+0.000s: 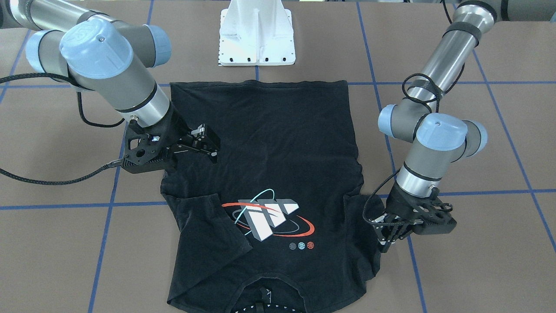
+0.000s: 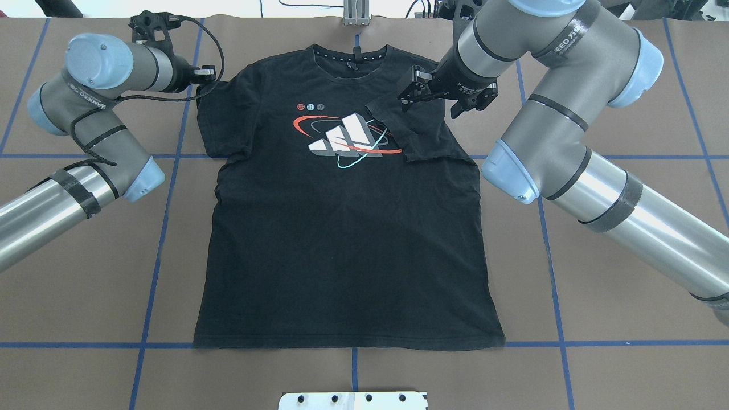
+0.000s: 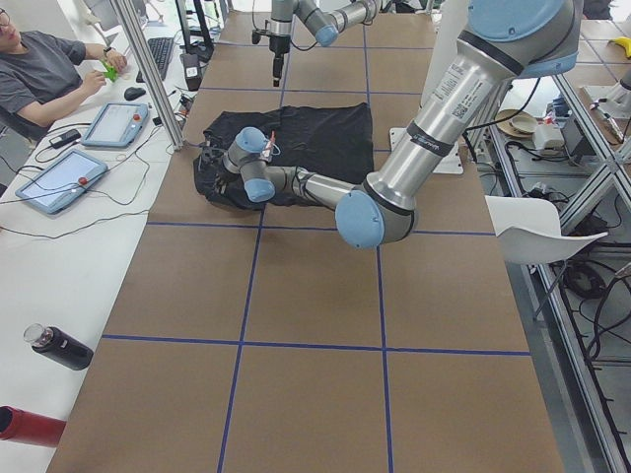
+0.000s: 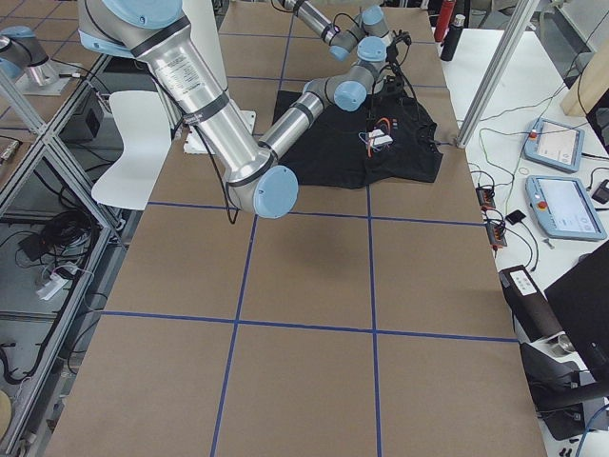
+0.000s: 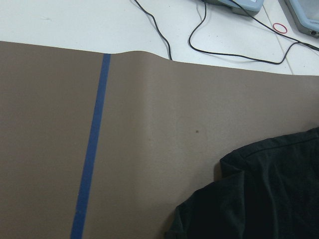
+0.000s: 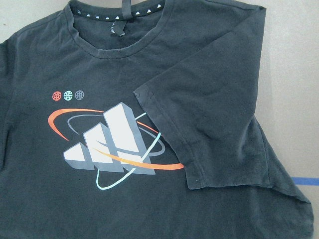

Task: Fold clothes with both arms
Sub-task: 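Fold the sleeve nearest the left gripper inward over the logo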

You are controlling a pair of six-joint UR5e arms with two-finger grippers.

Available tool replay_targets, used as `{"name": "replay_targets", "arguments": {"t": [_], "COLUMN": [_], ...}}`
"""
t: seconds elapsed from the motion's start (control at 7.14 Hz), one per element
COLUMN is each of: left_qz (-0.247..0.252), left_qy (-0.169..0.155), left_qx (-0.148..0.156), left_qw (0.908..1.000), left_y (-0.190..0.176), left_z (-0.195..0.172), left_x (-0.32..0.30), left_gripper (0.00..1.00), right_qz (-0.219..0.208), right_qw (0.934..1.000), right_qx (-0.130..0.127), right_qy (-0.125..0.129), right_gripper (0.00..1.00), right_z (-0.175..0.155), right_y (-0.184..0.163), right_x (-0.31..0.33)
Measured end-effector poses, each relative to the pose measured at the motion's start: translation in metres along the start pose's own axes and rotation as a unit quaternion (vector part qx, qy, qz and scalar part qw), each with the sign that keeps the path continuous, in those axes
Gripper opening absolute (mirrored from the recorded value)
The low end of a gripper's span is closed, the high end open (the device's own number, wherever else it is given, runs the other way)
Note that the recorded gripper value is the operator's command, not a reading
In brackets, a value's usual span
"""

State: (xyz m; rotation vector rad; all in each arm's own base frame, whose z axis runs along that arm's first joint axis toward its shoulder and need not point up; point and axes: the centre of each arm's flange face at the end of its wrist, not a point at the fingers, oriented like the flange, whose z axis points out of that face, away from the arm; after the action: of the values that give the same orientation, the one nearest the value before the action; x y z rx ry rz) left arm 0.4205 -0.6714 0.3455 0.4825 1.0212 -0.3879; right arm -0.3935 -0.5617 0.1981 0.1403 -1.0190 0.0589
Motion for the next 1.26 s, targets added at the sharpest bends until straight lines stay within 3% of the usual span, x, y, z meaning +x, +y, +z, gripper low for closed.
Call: {"name": "replay_targets", "arguments": {"t": [0.42,0.7,0.84,0.98,1.26], "left_qz": [-0.072,-0.083,-0.084,-0.083,-0.074], "left_qy": [0.005,0.0,-0.001,0.005,0.034], "left_qx": [-0.033,-0.025,-0.021,-0.019,-0.014], "left_qw": [0.9969,0.9963,0.9963,0.9964,0.9966], "left_y": [0.032,0.039,0.04,0.04,0.041], "left_z": [0.023,0.035,0.037,0.037,0.023], "left_x": [0.124,0.148,0.149,0.146,0.13], "left_gripper": [0.0,0.0,0.8,1.0,1.0], "right_qz": [0.0,0.001,0.002,0.002,0.002], "right_qw": [1.0,1.0,1.0,0.9999,1.0], "right_qx": [0.006,0.008,0.009,0.009,0.008], "right_qy": [-0.005,-0.005,-0.004,-0.004,-0.004], "right_gripper": [1.0,1.0,1.0,1.0,1.0], "right_z": [-0.007,-0.01,-0.01,-0.01,-0.01], "right_y": [-0.002,-0.003,-0.003,-0.003,-0.003], "right_x": [0.004,0.009,0.01,0.011,0.011]}}
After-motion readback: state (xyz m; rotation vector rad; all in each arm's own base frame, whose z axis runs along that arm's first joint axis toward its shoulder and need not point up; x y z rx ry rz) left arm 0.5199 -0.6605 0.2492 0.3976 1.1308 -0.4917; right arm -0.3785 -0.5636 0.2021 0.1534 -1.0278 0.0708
